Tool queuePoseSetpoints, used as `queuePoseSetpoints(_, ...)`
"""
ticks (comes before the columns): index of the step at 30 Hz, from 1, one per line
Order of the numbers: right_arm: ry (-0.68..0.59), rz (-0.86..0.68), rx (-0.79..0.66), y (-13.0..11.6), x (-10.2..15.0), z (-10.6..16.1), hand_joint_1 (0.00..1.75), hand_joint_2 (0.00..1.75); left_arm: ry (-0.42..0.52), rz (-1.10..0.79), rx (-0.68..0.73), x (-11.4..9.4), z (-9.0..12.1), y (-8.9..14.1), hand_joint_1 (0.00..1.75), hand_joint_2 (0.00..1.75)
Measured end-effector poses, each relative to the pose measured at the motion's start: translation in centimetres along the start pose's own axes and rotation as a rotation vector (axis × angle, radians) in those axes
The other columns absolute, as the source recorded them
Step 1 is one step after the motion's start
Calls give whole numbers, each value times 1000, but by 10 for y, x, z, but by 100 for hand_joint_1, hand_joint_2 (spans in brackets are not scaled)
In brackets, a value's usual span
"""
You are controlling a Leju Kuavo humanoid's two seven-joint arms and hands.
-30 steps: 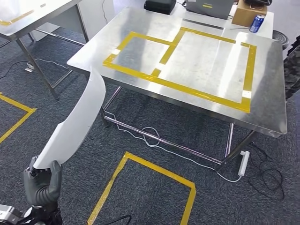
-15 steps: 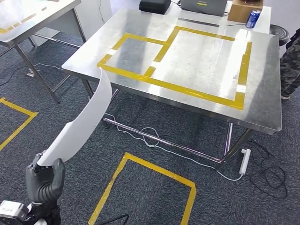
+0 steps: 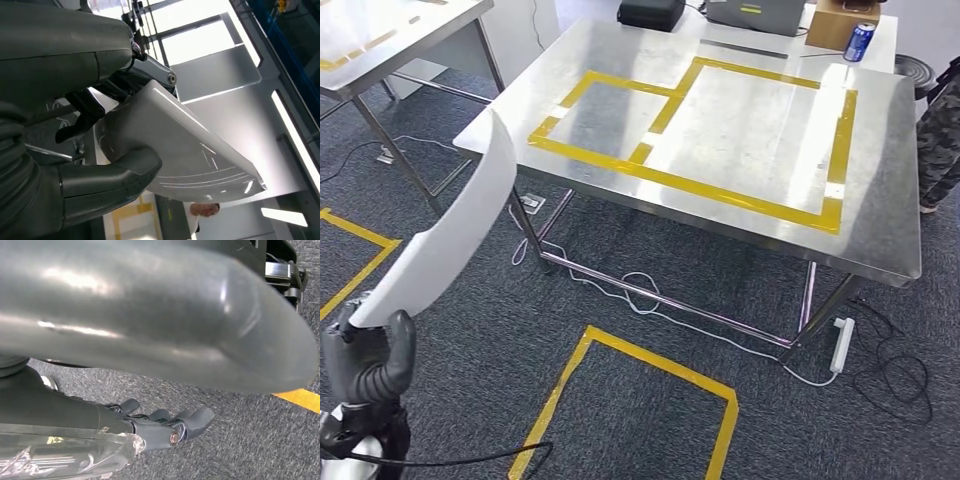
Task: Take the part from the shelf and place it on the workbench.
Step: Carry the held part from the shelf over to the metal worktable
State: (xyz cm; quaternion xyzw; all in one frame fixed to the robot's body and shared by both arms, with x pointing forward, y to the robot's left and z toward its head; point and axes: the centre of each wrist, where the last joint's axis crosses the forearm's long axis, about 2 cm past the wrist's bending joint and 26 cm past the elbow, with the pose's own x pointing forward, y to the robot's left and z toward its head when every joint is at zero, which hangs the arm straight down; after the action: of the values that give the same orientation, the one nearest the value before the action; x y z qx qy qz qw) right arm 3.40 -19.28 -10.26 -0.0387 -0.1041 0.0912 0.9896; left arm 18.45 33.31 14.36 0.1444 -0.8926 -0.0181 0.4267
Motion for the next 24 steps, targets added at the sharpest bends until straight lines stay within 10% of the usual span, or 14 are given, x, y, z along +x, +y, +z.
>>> queuePoseSetpoints(24, 15, 44, 66, -18, -3, -5, 0, 0, 193, -188, -116, -42, -43, 57, 175, 175)
